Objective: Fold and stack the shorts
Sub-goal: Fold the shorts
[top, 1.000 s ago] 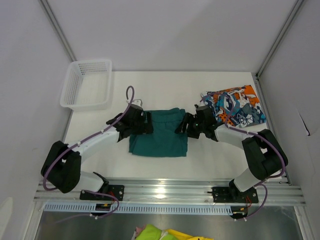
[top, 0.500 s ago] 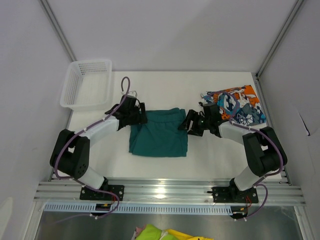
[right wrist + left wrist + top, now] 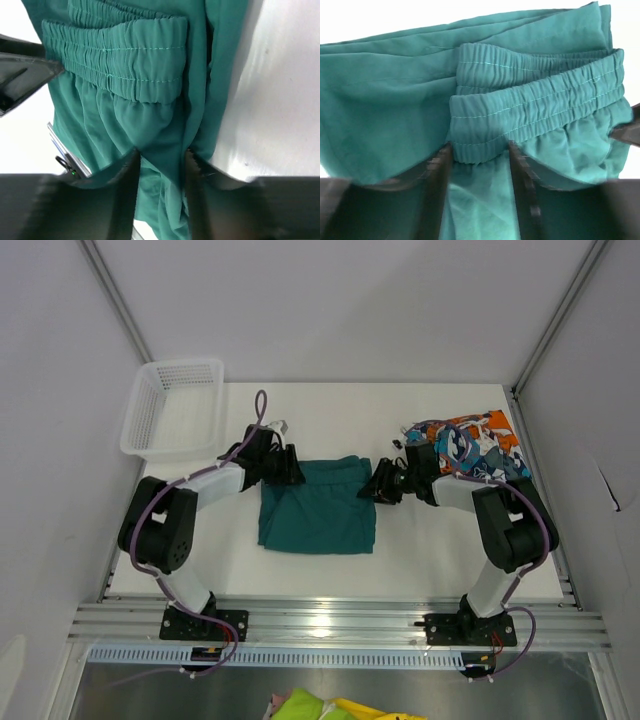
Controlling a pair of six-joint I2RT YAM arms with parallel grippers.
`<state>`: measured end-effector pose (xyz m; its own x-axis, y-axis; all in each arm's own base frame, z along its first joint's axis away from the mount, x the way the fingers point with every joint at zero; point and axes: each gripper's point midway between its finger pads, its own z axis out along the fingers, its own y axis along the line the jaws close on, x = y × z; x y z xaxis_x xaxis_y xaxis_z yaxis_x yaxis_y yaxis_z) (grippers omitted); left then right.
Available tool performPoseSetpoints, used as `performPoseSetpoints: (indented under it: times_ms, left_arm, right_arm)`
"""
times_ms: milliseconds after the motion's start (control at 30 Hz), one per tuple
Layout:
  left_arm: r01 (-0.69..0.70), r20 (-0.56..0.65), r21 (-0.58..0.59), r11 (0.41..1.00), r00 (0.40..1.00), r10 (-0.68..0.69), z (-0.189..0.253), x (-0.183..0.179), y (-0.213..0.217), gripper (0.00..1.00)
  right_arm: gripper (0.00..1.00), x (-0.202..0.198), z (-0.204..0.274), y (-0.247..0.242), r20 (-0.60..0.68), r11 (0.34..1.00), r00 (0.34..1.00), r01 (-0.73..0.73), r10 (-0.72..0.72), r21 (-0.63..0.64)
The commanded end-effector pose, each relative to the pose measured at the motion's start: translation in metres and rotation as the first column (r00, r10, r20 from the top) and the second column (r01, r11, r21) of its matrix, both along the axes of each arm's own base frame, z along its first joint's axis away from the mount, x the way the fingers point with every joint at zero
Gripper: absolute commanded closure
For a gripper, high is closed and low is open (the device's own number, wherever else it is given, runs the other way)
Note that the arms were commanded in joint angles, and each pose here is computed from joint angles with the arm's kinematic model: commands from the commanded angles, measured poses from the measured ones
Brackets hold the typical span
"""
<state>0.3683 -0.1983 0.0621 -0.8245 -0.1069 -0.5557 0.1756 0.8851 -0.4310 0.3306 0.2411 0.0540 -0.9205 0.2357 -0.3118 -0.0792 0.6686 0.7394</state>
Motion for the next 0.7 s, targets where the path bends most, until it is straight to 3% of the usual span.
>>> performPoseSetpoints:
  times_ms: [0,233,367,433,467,567,667]
  left_arm:
    - [0.059,0.060,-0.064,0.996,0.997,-0.055,0.020,0.013,-0.014,0.54]
    - [0.078,0.058,-0.091,0.993,0.996,-0.073,0.022,0.016,-0.021,0.80]
    - [0.059,0.046,-0.083,0.995,0.997,-0.055,0.020,0.018,-0.016,0.83]
    - [0.042,0.017,-0.083,0.996,0.999,-0.041,0.013,0.020,-0.013,0.73]
    - [0.037,-0.010,-0.097,0.995,0.999,-0.038,0.009,0.019,-0.011,0.61]
    - [0.052,-0.037,-0.130,0.990,0.998,-0.057,0.003,0.021,-0.011,0.36]
    - [0.068,-0.051,-0.141,0.988,0.996,-0.076,0.001,0.023,-0.016,0.31]
  right_arm:
    - [0.67,0.017,0.022,0.012,0.080,0.997,0.997,-0.030,0.025,0.067]
    - [0.90,0.019,0.034,0.016,0.117,0.996,0.992,-0.047,0.039,0.070]
    - [0.94,0.020,0.036,0.016,0.126,0.997,0.991,-0.051,0.044,0.053]
    - [0.97,0.020,0.035,0.015,0.124,0.998,0.991,-0.049,0.043,0.049]
    - [0.97,0.019,0.035,0.016,0.124,0.997,0.991,-0.052,0.046,0.050]
    - [0.91,0.019,0.034,0.015,0.121,0.998,0.992,-0.051,0.045,0.048]
    - [0.90,0.020,0.032,0.014,0.119,0.998,0.992,-0.048,0.043,0.044]
